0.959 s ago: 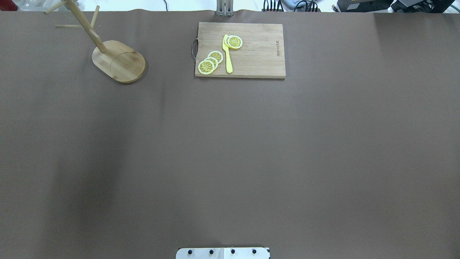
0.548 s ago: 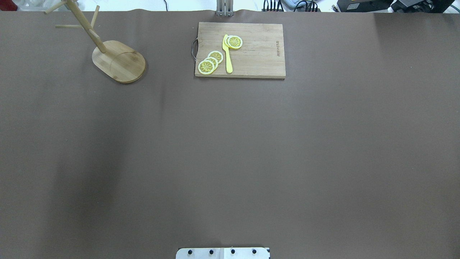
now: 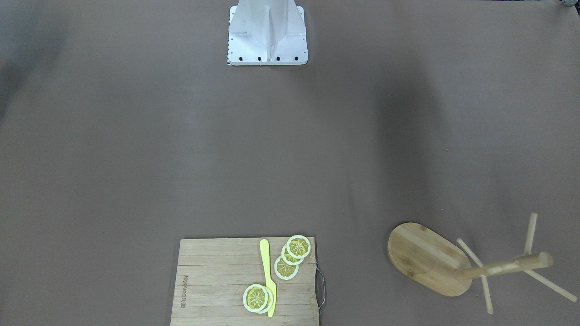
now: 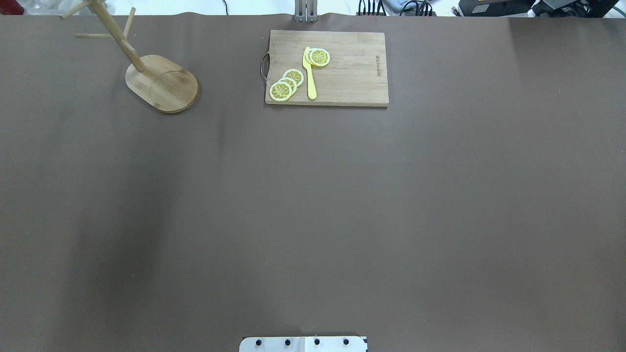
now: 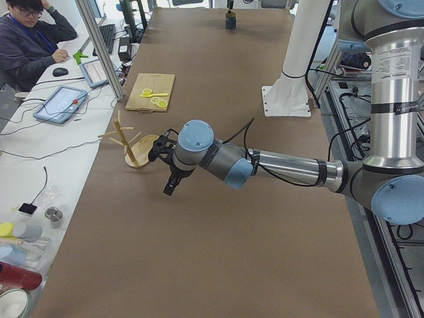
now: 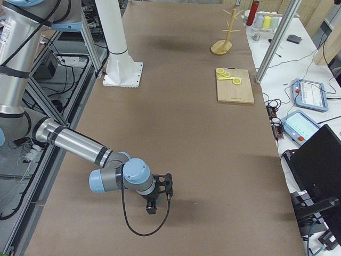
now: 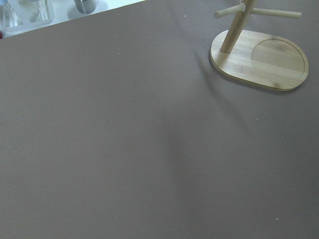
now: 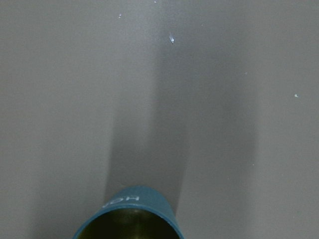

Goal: Hang cup on storage rack

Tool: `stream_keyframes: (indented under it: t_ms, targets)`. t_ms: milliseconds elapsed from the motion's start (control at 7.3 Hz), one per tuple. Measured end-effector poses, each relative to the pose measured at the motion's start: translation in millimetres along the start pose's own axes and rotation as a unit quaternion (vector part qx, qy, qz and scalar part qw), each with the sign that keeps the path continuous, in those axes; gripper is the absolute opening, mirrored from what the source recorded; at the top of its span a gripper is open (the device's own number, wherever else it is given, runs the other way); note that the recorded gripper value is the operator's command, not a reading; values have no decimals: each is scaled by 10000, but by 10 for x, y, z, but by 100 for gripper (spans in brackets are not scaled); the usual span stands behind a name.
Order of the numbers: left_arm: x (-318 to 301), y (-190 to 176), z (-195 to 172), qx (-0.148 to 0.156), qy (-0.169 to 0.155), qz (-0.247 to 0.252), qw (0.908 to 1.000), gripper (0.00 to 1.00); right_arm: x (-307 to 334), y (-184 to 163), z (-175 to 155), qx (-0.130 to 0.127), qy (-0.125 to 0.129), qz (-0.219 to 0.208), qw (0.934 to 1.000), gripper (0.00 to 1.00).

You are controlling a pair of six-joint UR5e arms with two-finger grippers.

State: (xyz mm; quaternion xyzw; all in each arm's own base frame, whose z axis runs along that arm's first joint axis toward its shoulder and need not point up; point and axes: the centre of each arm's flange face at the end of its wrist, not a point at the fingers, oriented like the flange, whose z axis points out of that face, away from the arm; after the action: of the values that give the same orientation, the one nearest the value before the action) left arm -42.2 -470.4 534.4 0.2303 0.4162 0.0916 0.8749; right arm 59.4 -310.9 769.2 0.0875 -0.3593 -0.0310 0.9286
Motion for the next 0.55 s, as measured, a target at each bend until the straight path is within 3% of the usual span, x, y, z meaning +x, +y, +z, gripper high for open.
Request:
stream_keyframes:
  t_ms: [274, 411, 548]
  targets:
    - [-11, 47, 9, -4, -3, -5, 10000, 99, 38, 64, 88, -71, -14, -113, 9999, 89]
    - [-13, 66, 12, 20, -1, 16, 10000, 99, 70, 97, 126, -53, -20, -156, 9999, 66]
    - [-14, 73, 13, 34, 0, 28, 10000, 99, 82, 110, 143, -33, -32, -173, 9998, 50]
